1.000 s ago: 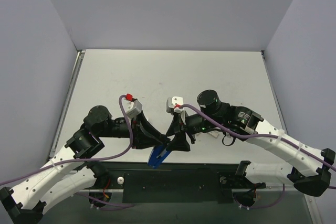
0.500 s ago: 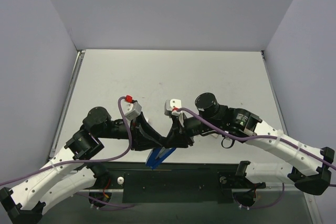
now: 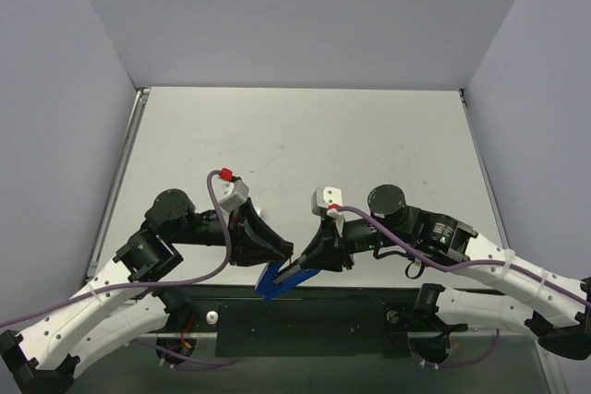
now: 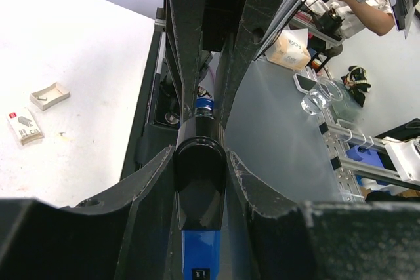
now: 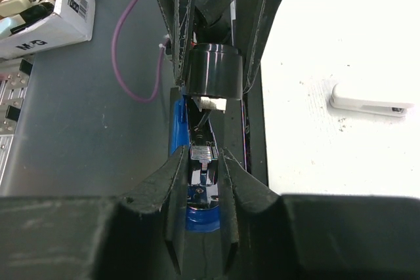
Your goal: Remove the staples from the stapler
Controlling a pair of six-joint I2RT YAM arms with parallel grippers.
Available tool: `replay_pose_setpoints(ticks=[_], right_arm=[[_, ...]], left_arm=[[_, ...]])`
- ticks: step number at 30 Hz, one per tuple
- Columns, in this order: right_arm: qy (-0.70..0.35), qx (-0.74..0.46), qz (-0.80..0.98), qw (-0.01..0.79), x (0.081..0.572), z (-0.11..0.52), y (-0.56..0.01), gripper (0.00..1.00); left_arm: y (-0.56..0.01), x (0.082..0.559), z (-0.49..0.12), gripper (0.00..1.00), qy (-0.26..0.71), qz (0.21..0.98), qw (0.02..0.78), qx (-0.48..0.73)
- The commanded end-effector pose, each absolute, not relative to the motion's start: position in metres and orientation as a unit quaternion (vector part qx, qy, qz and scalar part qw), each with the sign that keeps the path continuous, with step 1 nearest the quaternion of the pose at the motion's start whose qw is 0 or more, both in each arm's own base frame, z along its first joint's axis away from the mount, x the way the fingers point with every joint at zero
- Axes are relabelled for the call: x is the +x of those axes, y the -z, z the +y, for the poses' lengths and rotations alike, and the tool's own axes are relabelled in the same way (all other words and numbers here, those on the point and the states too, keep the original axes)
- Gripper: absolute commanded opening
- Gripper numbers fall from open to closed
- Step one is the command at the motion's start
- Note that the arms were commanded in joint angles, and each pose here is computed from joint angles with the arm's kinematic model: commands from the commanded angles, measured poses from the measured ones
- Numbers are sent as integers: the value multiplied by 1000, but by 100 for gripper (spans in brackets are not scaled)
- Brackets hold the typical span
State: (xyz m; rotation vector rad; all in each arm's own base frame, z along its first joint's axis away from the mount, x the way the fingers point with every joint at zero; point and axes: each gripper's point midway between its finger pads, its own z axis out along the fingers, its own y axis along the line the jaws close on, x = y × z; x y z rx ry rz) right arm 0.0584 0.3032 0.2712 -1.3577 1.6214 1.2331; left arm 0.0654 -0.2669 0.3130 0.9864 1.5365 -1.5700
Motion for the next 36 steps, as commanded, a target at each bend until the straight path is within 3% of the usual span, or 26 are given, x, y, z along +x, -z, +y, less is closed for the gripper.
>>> replay_pose_setpoints(ticks=[1, 6, 11, 15, 23, 29, 31, 35, 36], right_arm=[[-493, -529, 608, 327, 44, 304, -266, 0], [-479, -527, 620, 330, 49, 301, -270, 0], [-464, -515, 635, 340, 54, 295, -266, 24], [-456, -505, 643, 352, 57, 289, -267, 38], [-430, -458, 660, 412, 76, 274, -298, 47], [-405, -397, 687, 454, 98, 266, -322, 45], [-393, -367, 701, 468, 108, 263, -327, 36], [-383, -324, 725, 472, 123, 267, -327, 2], [-383, -316, 729, 471, 125, 269, -325, 0]], left_arm=[[-359, 75, -270, 0, 626, 542, 426, 364], [-356, 84, -274, 0, 619, 552, 431, 355], [-357, 87, -275, 0, 617, 554, 436, 351], [-357, 87, -276, 0, 617, 553, 435, 353], [-342, 100, -282, 0, 598, 577, 434, 348], [-332, 115, -286, 0, 575, 602, 442, 334], [-329, 118, -289, 0, 572, 606, 441, 333], [-326, 128, -292, 0, 562, 616, 449, 321], [-327, 130, -292, 0, 559, 617, 453, 317]])
